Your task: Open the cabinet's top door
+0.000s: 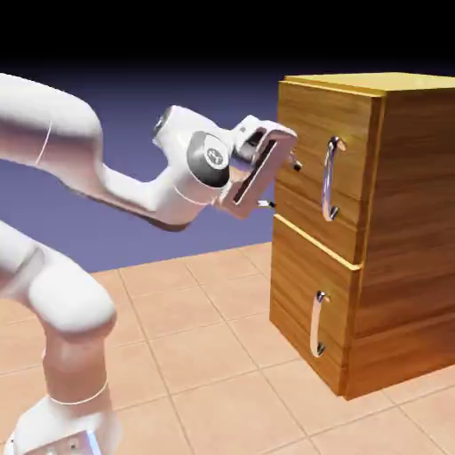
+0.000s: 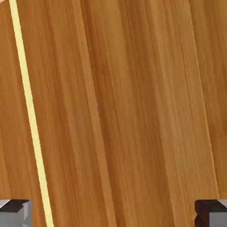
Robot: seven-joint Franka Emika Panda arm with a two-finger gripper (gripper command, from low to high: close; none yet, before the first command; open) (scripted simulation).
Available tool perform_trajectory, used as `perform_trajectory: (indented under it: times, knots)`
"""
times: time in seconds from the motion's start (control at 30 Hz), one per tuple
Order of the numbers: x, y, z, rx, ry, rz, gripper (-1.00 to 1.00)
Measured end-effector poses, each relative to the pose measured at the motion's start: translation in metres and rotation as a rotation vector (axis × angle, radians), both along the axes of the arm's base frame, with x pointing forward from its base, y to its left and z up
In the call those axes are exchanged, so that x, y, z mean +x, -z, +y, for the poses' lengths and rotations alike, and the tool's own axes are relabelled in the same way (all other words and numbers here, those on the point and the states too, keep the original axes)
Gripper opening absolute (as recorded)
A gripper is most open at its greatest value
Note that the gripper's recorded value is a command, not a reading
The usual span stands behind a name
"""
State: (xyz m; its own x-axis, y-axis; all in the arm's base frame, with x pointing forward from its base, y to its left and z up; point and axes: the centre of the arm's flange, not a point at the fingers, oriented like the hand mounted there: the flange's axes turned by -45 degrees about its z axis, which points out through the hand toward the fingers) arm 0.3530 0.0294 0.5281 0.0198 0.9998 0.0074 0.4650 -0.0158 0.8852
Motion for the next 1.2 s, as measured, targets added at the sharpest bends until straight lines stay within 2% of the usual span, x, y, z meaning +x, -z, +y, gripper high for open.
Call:
perform_trajectory:
  times: [0.6,1.2]
  knots:
    - [-0.014,0.002,-0.034,-0.783,-0.304,-0.221,0.0]
    - [-0.001,0.028,-0.087,-1.541,-0.441,-0.414,0.0]
